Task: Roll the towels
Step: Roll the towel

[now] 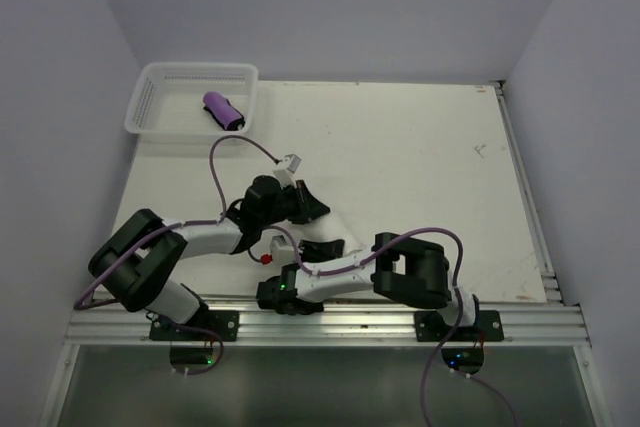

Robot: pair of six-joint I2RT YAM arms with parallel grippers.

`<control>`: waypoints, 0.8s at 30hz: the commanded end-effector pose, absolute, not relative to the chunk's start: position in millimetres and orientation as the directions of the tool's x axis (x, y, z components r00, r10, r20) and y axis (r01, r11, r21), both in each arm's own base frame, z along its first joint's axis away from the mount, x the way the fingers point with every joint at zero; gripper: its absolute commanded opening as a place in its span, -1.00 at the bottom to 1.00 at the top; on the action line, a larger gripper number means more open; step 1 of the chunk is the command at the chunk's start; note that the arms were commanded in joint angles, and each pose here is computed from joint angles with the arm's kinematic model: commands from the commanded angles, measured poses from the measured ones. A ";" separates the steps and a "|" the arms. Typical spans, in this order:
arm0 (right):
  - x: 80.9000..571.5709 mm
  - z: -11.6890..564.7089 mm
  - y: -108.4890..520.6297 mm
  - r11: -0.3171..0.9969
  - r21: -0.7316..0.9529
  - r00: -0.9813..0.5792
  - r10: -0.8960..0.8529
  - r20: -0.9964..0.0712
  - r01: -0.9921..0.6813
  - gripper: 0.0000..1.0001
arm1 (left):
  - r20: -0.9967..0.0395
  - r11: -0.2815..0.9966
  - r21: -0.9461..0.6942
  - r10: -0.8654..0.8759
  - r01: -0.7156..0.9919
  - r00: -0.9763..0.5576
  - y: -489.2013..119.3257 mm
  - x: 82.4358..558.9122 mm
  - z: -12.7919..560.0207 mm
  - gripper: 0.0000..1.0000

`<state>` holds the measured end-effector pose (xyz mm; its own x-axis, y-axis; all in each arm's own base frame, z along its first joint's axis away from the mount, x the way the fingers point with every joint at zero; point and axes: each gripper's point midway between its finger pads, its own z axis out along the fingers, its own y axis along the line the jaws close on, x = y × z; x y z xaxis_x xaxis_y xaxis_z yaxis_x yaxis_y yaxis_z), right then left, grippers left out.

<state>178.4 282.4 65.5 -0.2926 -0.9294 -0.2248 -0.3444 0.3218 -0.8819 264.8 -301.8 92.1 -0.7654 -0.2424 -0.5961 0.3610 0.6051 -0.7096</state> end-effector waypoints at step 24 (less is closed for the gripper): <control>171.9 111.5 286.3 0.725 -0.615 -0.341 -0.689 -0.640 -0.310 0.13 | -0.517 0.709 -0.672 -0.243 0.213 -0.821 -276.8 249.8 9.2 -0.81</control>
